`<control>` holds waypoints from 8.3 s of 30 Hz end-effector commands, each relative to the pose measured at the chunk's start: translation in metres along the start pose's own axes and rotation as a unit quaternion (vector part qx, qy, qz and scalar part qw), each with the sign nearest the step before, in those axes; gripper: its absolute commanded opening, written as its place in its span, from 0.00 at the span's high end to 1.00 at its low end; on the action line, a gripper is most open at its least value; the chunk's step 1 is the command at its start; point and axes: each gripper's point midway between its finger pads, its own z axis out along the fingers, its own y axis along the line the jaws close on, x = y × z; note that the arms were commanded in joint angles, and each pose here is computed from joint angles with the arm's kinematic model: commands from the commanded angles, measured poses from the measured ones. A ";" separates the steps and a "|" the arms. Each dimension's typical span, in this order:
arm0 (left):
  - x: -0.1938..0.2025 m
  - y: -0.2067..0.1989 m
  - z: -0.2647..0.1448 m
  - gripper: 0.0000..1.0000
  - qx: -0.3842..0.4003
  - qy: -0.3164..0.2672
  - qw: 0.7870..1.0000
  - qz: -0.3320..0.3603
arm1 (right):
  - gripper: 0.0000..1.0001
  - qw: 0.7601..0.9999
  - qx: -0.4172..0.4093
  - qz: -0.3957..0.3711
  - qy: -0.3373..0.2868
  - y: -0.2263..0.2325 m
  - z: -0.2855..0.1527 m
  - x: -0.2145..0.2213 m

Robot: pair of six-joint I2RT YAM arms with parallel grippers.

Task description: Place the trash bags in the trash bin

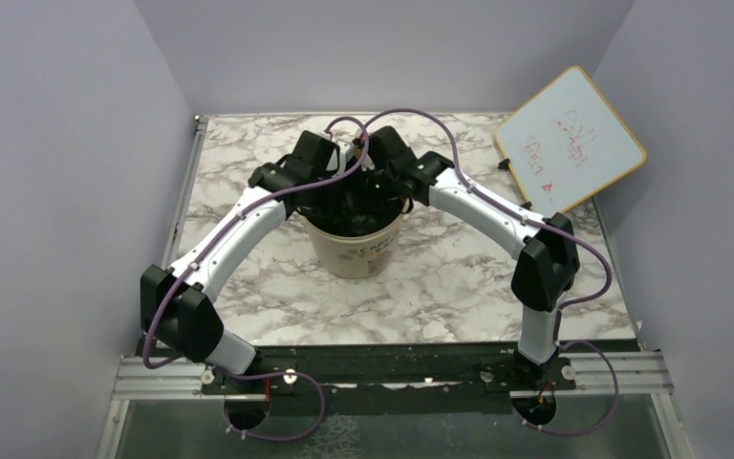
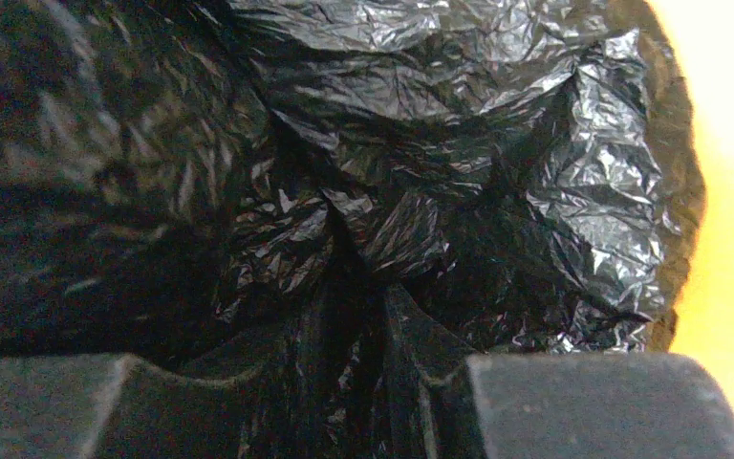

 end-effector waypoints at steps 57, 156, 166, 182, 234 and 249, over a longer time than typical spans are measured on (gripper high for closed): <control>-0.048 -0.018 -0.177 0.16 0.034 -0.218 0.974 -0.044 | 0.22 0.877 -0.066 -0.021 -0.476 -0.009 -0.265 -0.051; -0.007 0.032 -0.102 0.32 0.146 -0.264 0.914 -0.272 | 0.99 0.951 -0.034 -0.122 -0.281 0.102 -0.154 -0.106; -0.009 0.035 -0.095 0.57 0.137 -0.244 0.929 -0.241 | 0.99 0.968 -0.007 -0.036 -0.248 0.003 -0.148 -0.099; -0.033 0.030 -0.072 0.70 0.195 -0.196 0.951 -0.142 | 0.99 0.983 0.063 0.014 -0.174 -0.078 -0.130 -0.059; -0.056 0.016 -0.066 0.68 0.105 -0.192 0.920 -0.324 | 0.96 0.975 0.110 0.039 -0.187 -0.102 -0.170 -0.013; -0.064 0.013 -0.085 0.68 0.103 -0.196 0.946 -0.235 | 0.96 0.974 0.106 0.039 -0.195 -0.097 -0.182 -0.020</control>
